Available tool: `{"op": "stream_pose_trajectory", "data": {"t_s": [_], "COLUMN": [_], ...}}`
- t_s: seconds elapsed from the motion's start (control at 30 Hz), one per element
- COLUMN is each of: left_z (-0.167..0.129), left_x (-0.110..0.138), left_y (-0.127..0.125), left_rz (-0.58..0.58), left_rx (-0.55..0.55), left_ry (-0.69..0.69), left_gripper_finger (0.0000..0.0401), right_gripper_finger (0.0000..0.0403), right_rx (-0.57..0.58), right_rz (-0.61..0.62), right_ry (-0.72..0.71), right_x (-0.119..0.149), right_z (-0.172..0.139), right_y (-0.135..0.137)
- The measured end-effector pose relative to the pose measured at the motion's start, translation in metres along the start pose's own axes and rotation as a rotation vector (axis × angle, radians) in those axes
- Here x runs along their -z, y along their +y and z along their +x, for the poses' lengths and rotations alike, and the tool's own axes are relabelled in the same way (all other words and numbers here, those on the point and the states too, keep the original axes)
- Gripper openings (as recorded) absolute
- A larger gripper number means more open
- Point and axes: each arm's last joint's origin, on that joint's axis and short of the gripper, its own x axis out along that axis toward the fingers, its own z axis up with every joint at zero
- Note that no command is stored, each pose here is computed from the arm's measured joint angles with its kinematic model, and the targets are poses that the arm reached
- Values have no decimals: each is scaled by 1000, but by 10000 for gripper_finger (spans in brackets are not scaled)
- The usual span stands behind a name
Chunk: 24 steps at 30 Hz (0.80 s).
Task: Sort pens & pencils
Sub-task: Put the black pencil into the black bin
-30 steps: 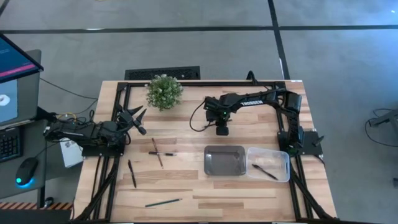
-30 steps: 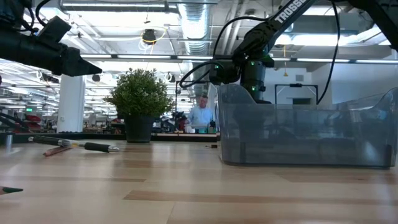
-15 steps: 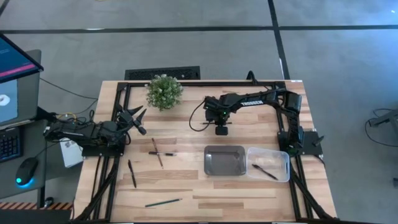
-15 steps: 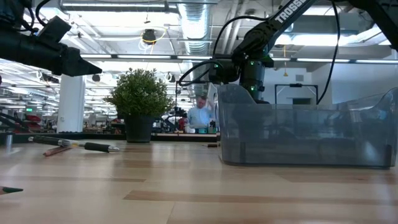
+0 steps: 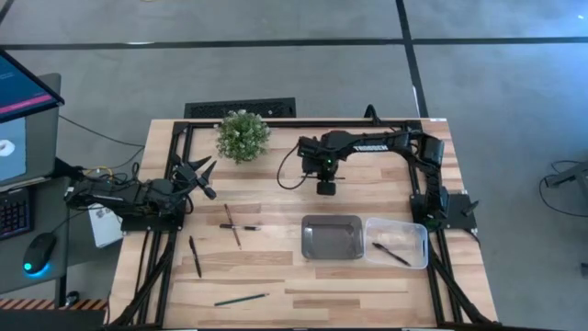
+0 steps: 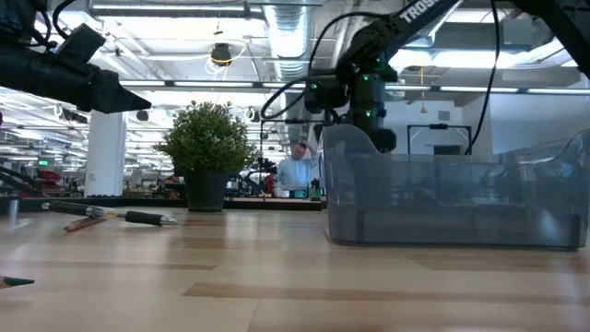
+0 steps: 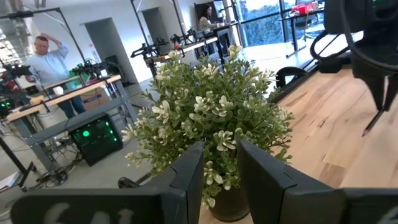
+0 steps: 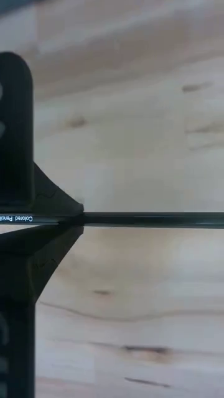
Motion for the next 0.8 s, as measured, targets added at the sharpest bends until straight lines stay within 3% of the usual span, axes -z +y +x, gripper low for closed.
{"op": "stream_pose_trajectory", "data": {"t_s": [0.3,0.8], "left_z": [0,0], "left_x": [0,0], "left_y": [0,0], "left_rz": [11,29], "left_rx": [0,0], "left_ry": [0,0], "left_gripper_finger": [91,91], "right_gripper_finger": [43,45], "right_rx": [-31,-66], "right_rz": [26,-45], "right_ry": [72,55], "right_x": [-11,-28], "right_z": [-34,-77], "right_y": [30,145]}}
